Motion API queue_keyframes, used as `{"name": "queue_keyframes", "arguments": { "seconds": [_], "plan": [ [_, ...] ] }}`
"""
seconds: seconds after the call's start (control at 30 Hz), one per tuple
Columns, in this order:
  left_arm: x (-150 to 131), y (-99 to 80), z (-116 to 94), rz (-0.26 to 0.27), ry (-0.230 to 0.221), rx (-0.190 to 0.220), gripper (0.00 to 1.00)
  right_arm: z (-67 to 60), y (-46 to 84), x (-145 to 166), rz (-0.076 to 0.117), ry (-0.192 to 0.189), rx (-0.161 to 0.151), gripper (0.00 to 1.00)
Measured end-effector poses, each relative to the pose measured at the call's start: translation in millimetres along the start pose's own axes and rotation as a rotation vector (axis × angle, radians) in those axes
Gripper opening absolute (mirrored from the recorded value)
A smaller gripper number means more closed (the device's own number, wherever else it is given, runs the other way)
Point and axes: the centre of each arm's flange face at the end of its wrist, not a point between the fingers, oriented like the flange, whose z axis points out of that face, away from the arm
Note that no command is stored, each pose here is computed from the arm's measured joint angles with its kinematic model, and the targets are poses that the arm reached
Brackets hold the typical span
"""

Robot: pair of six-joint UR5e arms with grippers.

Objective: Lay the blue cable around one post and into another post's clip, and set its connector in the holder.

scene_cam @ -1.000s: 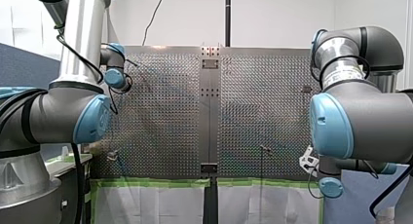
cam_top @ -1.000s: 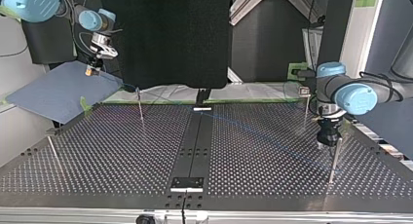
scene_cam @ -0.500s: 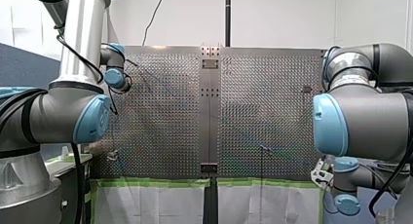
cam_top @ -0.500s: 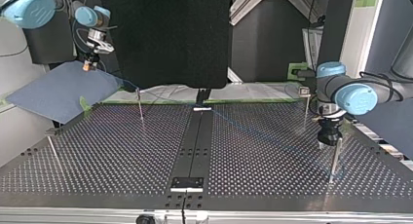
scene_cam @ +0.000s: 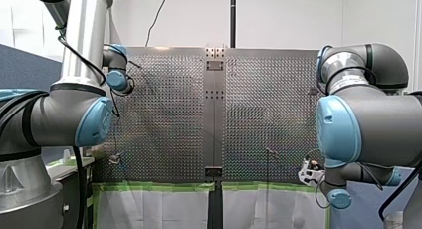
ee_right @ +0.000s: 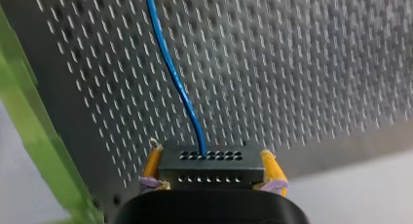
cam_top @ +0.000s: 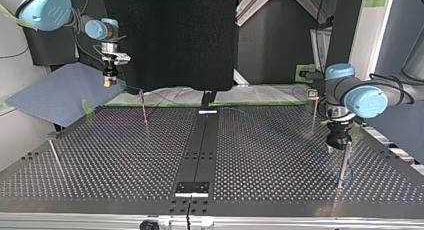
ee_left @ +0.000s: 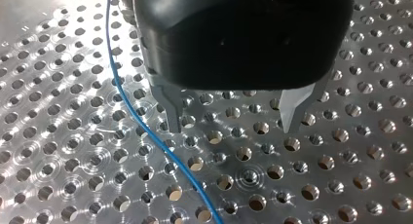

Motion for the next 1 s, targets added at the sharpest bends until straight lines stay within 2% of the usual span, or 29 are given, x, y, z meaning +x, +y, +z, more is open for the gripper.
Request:
{"name": "queue_keyframes", "arguments": {
  "seconds": [0.1, 0.23, 0.37, 0.5, 0.57, 0.77, 1.0],
  "plan": [
    [-0.1, 0.3, 0.1, 0.000, 0.000, -0.001, 0.99, 0.2, -7.3, -3.4, -0.019, -0.030, 0.032, 0.00],
    [-0.2, 0.4, 0.1, 0.001, 0.000, -0.001, 0.99, -1.2, -10.2, -6.6, -0.022, -0.067, 0.061, 0.00],
    [0.1, 0.0, -0.1, 0.001, 0.000, 0.000, 0.99, 3.3, -10.7, -7.1, -0.030, -0.090, 0.088, 0.00],
    [0.4, -0.3, -0.2, 0.002, 0.001, 0.000, 0.99, 6.4, -8.4, -6.7, -0.048, -0.107, 0.086, 0.00],
    [0.5, -0.3, -0.2, 0.002, 0.002, 0.000, 0.99, 6.0, -7.7, -7.4, -0.050, -0.119, 0.083, 0.00],
    [-0.9, 1.7, 0.3, -0.008, -0.001, -0.004, 0.99, 1.1, -7.8, -11.4, -0.045, -0.162, 0.076, 0.00],
    [-1.4, 5.9, -1.7, -0.050, 0.018, -0.022, 0.99, -0.3, -8.7, -13.0, -0.043, -0.175, 0.074, 0.00]
  ]
}}
